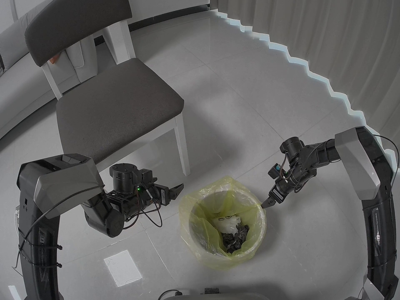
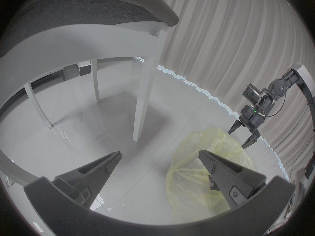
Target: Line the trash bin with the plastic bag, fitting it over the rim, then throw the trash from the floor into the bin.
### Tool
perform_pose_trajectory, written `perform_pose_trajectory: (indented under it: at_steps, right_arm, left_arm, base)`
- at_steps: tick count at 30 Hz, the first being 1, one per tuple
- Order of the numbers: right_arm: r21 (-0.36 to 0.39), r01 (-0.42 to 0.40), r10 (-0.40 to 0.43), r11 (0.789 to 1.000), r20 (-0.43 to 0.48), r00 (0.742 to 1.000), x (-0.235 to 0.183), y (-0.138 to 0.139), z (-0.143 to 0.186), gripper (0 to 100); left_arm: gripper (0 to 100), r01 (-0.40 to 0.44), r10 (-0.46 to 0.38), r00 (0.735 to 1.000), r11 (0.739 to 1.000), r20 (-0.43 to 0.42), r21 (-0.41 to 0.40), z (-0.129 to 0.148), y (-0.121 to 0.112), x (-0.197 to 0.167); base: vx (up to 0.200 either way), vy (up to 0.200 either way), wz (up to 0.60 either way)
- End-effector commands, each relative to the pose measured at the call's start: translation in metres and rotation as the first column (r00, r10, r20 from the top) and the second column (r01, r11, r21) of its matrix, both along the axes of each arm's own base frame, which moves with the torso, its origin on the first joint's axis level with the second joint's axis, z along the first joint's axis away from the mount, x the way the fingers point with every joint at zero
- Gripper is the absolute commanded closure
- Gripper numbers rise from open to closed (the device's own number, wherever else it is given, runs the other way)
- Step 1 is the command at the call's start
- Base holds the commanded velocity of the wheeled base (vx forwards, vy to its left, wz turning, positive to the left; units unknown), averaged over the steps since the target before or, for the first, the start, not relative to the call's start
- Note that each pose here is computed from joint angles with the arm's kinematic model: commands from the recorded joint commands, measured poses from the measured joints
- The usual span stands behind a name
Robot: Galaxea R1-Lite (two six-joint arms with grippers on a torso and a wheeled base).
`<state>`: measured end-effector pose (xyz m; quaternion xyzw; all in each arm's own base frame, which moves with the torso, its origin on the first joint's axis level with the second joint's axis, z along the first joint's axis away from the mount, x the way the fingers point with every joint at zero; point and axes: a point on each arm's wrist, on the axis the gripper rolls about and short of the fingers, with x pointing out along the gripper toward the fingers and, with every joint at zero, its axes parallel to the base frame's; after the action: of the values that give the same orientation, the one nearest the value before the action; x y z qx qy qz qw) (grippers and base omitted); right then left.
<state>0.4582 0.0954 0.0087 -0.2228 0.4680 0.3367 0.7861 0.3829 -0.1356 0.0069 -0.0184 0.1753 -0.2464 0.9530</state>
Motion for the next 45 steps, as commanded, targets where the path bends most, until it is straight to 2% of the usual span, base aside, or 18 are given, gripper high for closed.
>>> perform_pose_trajectory:
  at_steps: [1, 4, 10, 15, 17, 18, 21, 24, 26, 30, 39, 45]
  right_arm:
    - [-0.006, -0.018, 0.018, 1.0, -0.027, 0.999, 0.008, 0.009, -0.025, 0]
    - [-0.013, -0.018, 0.017, 1.0, -0.061, 0.998, 0.014, 0.013, -0.029, 0]
    - [-0.061, 0.02, -0.025, 0.998, -0.083, 0.996, 0.015, -0.004, -0.022, 0]
    - [-0.075, 0.075, -0.078, 0.994, -0.041, 0.996, 0.013, -0.029, 0.011, 0]
    - [-0.06, 0.081, -0.081, 0.995, -0.007, 0.997, 0.01, -0.032, 0.031, 0]
    - [-0.06, 0.081, -0.081, 0.995, -0.007, 0.997, 0.01, -0.032, 0.031, 0]
    - [-0.054, 0.085, -0.083, 0.995, 0.031, 0.996, 0.0, -0.034, 0.059, 0]
    - [-0.051, 0.078, -0.076, 0.996, 0.048, 0.996, -0.009, -0.033, 0.075, 0]
    - [-0.05, 0.069, -0.065, 0.996, 0.063, 0.996, -0.018, -0.032, 0.086, 0]
    - [-0.055, 0.043, -0.037, 0.998, 0.111, 0.993, -0.03, -0.034, 0.106, 0]
    - [-0.059, 0.037, -0.029, 0.998, 0.12, 0.992, -0.041, -0.033, 0.117, 0]
    - [-0.063, 0.039, -0.031, 0.997, 0.118, 0.993, -0.044, -0.034, 0.118, 0]
  left_arm:
    - [0, 0.004, -0.004, 1.0, 1.0, 0.003, -0.004, 0.002, -0.002, -0.002]
    - [0, -0.004, 0.004, 1.0, 1.0, 0.004, -0.012, 0.007, -0.001, -0.004]
    - [0, -0.01, 0.01, 1.0, 1.0, 0.006, -0.013, 0.008, 0.002, -0.004]
    - [0, -0.01, 0.01, 1.0, 1.0, 0.007, -0.014, 0.005, 0.0, -0.001]
    - [0, -0.006, 0.007, 1.0, 1.0, 0.016, -0.025, 0.005, -0.004, 0.004]
    - [0, -0.006, 0.007, 1.0, 1.0, 0.016, -0.025, 0.005, -0.004, 0.004]
    - [0, 0.018, -0.018, 1.0, 0.999, 0.018, -0.036, 0.004, -0.02, 0.01]
    - [0, 0.008, -0.007, 0.998, 1.0, -0.056, 0.018, -0.015, -0.018, 0.015]
    - [0, -0.01, 0.019, 0.993, 0.997, -0.119, 0.082, -0.023, -0.008, 0.013]
    - [0, 0.018, 0.016, 0.978, 0.987, -0.21, 0.159, -0.024, 0.001, -0.001]
    - [0, 0.119, -0.063, 0.961, 0.973, -0.268, 0.196, -0.033, -0.012, -0.009]
    - [0, 0.141, -0.057, 0.945, 0.96, -0.321, 0.243, -0.05, -0.013, -0.001]
  base:
    - [0.0, 0.0, 0.0]
    - [0.0, 0.0, 0.0]
    - [0.0, 0.0, 0.0]
    - [0.0, 0.0, 0.0]
    - [0.0, 0.0, 0.0]
    - [0.0, 0.0, 0.0]
    - [0.0, 0.0, 0.0]
    - [0.0, 0.0, 0.0]
    - [0.0, 0.0, 0.0]
    - [0.0, 0.0, 0.0]
    - [0.0, 0.0, 0.0]
    - [0.0, 0.0, 0.0]
